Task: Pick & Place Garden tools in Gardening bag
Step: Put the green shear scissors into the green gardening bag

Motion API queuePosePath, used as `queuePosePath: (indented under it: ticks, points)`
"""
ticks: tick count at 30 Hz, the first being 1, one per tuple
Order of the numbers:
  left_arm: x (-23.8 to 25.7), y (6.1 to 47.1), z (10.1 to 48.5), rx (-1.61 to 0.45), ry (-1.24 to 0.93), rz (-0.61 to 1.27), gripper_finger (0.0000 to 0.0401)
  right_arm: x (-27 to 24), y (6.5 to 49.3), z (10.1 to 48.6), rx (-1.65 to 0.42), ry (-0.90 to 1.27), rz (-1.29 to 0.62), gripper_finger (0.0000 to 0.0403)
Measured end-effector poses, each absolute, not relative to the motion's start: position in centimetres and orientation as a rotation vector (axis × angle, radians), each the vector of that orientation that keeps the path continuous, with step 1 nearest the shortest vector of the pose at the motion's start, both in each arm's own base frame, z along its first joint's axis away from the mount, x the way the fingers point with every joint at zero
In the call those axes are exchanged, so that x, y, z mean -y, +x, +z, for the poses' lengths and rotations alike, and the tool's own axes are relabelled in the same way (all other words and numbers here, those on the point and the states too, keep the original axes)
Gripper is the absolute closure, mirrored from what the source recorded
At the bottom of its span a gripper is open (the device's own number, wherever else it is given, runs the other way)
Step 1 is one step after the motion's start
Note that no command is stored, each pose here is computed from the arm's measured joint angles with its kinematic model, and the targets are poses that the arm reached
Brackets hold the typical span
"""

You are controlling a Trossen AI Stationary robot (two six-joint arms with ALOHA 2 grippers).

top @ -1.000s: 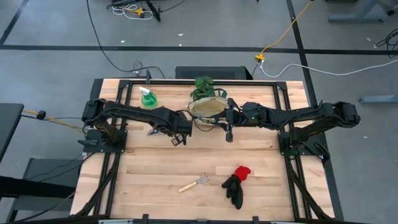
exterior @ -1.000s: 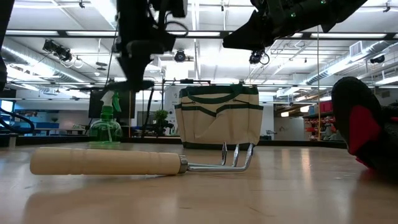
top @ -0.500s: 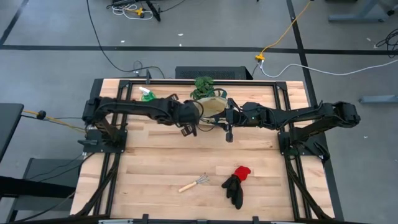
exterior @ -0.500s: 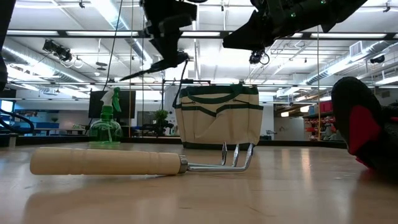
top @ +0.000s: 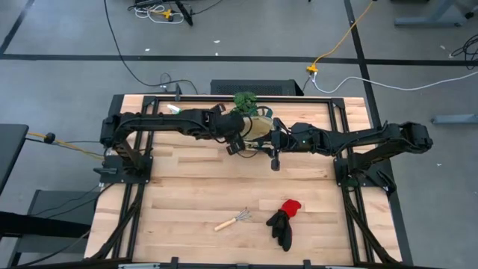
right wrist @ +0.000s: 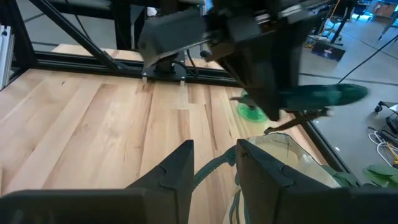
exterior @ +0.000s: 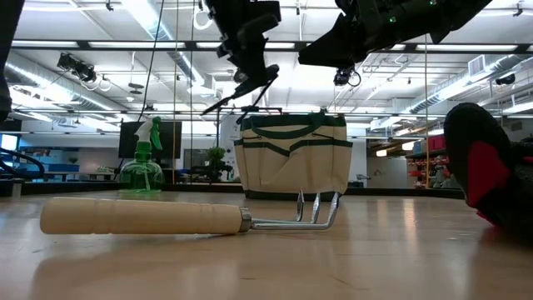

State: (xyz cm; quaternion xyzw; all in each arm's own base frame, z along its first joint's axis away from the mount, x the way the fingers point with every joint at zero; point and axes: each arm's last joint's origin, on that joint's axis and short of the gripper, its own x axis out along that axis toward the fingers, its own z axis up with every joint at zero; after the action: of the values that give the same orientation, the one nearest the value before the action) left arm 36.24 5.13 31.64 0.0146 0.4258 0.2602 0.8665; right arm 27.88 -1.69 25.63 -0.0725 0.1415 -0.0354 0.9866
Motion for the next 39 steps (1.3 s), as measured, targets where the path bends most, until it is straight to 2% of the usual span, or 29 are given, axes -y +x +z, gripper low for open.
queuePosePath:
  ticks: [20,27,39]
  points:
    - [-7.8,38.1,33.7,-0.600,0.001,0.379,0.0339,1.7,27.9,25.6,-0.285,-0.162,-0.069,0.0279]
    - [-8.1,39.9,31.5,-0.626,0.002,0.347,0.0340,1.7,27.9,25.6,-0.285,-0.157,-0.070,0.0279]
    - [-7.8,39.7,31.0,-0.684,0.018,0.342,0.0340,1.7,27.9,25.6,-0.287,-0.162,-0.069,0.0279]
